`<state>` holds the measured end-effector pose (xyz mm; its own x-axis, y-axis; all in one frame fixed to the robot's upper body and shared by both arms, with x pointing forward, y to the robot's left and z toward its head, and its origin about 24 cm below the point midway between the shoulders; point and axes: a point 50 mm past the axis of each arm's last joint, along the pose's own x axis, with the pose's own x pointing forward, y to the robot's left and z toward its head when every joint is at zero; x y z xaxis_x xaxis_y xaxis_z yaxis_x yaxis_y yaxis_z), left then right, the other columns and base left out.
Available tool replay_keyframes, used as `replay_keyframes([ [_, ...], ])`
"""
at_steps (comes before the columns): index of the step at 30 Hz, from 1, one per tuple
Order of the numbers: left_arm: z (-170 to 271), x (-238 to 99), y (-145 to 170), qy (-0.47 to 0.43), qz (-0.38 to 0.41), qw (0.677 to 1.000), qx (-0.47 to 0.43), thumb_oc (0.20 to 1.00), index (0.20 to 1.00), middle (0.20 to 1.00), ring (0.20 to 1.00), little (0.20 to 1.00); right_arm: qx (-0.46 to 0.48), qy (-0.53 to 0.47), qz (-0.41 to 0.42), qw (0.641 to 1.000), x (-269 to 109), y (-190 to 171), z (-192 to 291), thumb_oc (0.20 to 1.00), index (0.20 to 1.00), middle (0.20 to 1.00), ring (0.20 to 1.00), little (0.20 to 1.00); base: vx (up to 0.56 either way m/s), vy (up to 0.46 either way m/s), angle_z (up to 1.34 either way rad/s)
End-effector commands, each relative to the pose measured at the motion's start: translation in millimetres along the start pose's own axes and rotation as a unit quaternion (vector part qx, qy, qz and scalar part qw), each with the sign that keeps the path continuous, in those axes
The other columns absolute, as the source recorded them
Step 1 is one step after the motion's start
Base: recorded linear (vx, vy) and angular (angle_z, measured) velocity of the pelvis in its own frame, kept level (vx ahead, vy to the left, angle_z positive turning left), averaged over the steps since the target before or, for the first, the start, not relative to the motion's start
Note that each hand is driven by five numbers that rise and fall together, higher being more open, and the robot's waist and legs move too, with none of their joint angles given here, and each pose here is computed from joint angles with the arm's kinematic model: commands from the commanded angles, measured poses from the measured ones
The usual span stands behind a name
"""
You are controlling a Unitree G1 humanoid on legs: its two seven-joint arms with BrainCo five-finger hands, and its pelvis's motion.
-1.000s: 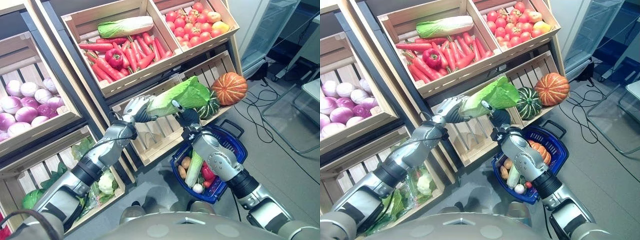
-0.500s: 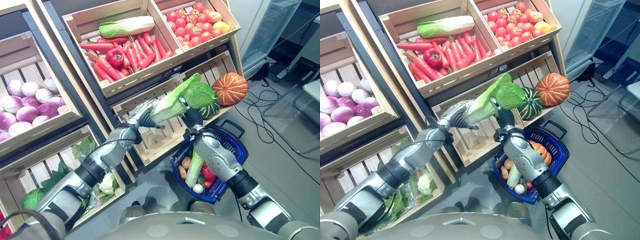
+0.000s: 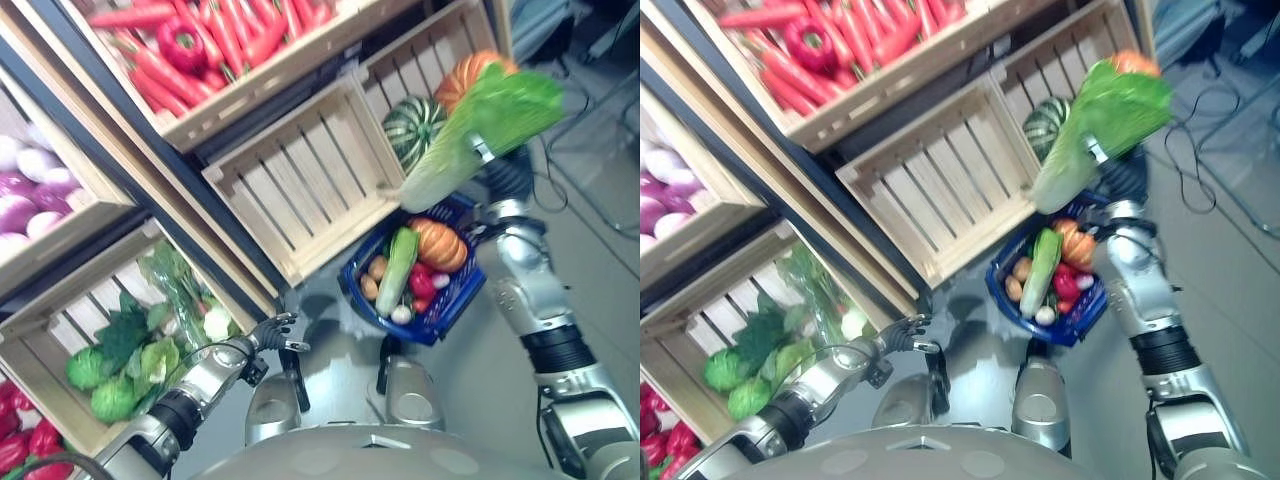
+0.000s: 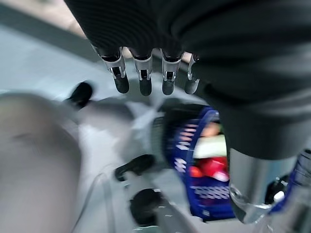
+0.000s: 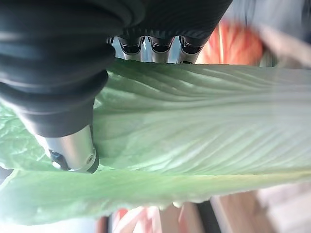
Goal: Pick up fruits and vegetables into the basket
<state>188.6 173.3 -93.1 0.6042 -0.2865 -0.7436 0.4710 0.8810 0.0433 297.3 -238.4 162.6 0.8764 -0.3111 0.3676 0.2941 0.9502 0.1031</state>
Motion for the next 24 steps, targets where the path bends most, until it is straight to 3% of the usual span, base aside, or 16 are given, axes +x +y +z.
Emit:
replay_keyframes([
  [1,-0.8,-2.9,9.3,-0.045,-0.003,0.995,-0.091,1.0,1.0,1.0,1.0,1.0,-0.008,-0.132,-0.025,0.991,15.5,-6.8,51.6,0.2,0.2,0.2,0.2,0.2,-0.1,0.034,-0.05],
  [6,-19.7,-2.9,-4.7,-0.047,-0.034,0.985,-0.165,1.0,1.0,1.0,1.0,1.0,-0.081,-0.123,-0.089,0.985,21.6,-35.5,45.1,0.2,0.2,0.2,0.2,0.2,-0.06,0.017,0.06],
  [14,-24.4,-4.2,-13.4,-0.053,-0.058,0.979,-0.187,1.0,1.0,1.0,1.0,1.0,-0.143,-0.074,-0.134,0.978,40.0,-58.1,35.4,0.2,0.2,0.2,0.2,0.2,0.02,0.014,0.06],
  [18,-20.6,-5.7,-14.7,-0.072,-0.066,0.973,-0.209,1.0,1.0,1.0,1.0,1.0,-0.123,-0.042,-0.141,0.981,53.6,-63.1,31.9,0.2,0.2,0.2,0.2,0.2,-0.02,0.026,0.07],
  [24,-23.0,-6.7,-12.4,-0.097,-0.045,0.957,-0.268,1.0,1.0,1.0,1.0,1.0,-0.101,0.056,-0.227,0.967,78.6,-88.7,9.0,0.2,0.2,0.2,0.2,0.2,-0.05,-0.007,0.1],
])
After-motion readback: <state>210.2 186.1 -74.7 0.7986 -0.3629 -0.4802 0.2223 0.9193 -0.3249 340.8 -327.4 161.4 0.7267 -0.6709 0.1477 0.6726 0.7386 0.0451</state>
